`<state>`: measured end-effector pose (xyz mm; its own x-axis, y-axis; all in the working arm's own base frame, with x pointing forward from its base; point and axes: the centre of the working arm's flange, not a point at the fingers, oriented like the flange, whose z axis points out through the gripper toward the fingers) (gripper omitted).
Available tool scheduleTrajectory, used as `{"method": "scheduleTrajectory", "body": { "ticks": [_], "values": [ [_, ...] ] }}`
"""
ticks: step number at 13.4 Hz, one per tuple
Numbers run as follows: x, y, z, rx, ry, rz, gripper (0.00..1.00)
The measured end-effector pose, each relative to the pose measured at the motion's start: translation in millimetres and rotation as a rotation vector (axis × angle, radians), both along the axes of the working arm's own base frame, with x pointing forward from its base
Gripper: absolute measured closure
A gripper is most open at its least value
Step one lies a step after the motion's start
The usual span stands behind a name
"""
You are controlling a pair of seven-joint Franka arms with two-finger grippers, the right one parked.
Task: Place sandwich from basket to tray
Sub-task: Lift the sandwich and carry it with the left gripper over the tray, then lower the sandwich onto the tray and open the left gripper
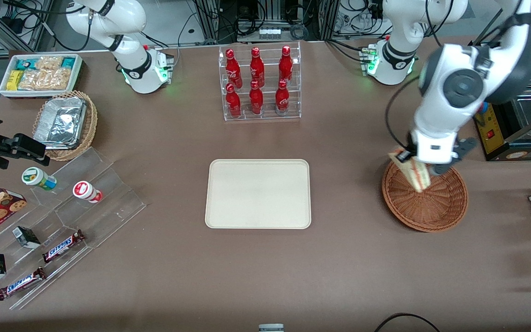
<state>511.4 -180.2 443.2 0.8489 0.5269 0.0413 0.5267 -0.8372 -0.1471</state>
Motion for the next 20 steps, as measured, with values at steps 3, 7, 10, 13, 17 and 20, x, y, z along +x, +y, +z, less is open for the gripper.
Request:
{"method": "scheduleTrajectory", "body": {
  "ticks": [3,7,10,13,17,20],
  "values": [
    [-12,-83,-7,-0.007,-0.002,-0.146,0.85],
    [-2,-199,-38,-0.066,-0.030,-0.282,0.85],
    [5,-247,-75,-0.120,-0.078,-0.335,0.85],
    [6,-269,-128,-0.150,-0.099,-0.367,0.85],
    [-4,-291,-181,-0.170,-0.102,-0.407,0.85],
    [-9,-295,-190,-0.164,-0.090,-0.417,0.84]
  ]
}}
